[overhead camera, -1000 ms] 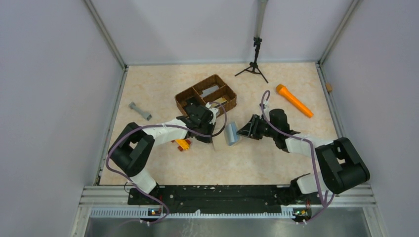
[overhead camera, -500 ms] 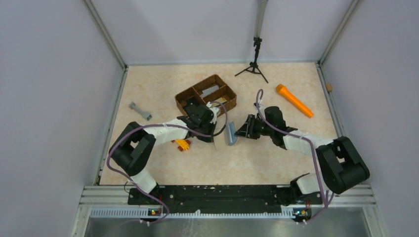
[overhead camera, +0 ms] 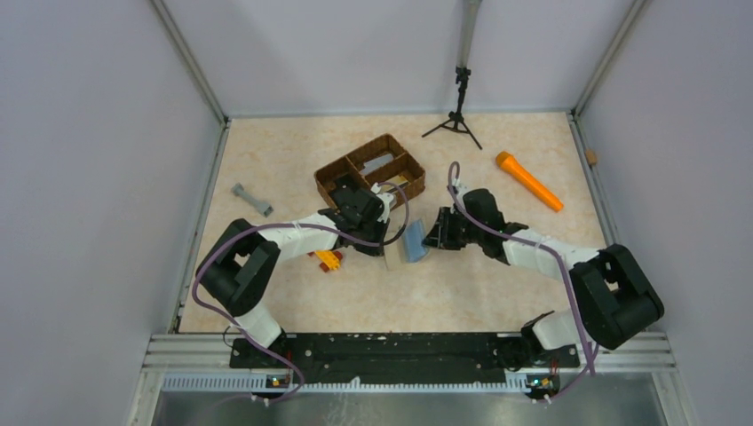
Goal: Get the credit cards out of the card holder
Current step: Pick up the card holder from the center of the board.
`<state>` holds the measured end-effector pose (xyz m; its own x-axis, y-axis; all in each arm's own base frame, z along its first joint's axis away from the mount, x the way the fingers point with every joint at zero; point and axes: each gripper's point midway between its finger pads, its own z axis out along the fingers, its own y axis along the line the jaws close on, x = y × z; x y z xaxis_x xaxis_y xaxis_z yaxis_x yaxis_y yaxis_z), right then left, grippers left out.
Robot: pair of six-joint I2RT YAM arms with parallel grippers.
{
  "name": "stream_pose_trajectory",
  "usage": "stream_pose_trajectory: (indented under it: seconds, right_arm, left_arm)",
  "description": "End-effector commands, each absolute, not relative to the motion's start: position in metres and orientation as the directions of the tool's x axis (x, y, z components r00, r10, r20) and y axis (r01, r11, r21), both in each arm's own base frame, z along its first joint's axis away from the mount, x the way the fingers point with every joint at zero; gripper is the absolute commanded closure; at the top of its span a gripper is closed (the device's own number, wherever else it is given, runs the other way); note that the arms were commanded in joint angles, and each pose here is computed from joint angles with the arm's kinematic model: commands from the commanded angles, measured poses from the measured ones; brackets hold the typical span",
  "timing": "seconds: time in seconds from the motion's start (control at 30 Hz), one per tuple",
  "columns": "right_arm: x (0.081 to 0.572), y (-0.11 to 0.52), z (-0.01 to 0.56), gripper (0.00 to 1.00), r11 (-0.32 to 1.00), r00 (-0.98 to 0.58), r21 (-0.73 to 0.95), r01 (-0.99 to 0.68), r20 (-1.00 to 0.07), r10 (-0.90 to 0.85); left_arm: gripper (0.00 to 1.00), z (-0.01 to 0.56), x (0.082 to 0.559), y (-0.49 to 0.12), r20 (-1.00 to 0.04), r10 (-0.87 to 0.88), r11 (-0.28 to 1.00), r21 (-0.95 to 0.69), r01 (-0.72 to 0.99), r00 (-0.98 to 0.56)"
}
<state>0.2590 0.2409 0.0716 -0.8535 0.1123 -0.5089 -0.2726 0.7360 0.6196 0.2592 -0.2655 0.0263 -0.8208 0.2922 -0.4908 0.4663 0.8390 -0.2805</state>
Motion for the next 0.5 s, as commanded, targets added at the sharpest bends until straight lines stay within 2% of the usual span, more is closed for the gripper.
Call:
stream_pose_trajectory:
  seconds: [0.0,0.33,0.4,0.47]
  right_arm:
    - [0.269,0.243,0.075,0.78,0.782,-0.825,0.544,-0.305,-0.561,0.068]
    - [0.263,0.264,0.064,0.80,0.806,-0.828,0.480,-0.346,-0.561,-0.021]
    - [0.262,0.266,0.063,0.78,0.809,-0.826,0.472,-0.351,-0.563,-0.030]
    - [0.262,0.267,0.061,0.72,0.815,-0.825,0.461,-0.350,-0.564,-0.035]
  left_arm:
    - [1.00,0.018,0.259,-0.266,-0.492,0.310,0.833,-0.272,0.482,-0.813]
    - [1.00,0.017,0.259,-0.266,-0.488,0.311,0.833,-0.273,0.482,-0.815]
    - [1.00,0.016,0.259,-0.267,-0.487,0.312,0.832,-0.275,0.482,-0.816]
    - [1.00,0.016,0.258,-0.267,-0.486,0.313,0.832,-0.275,0.482,-0.816]
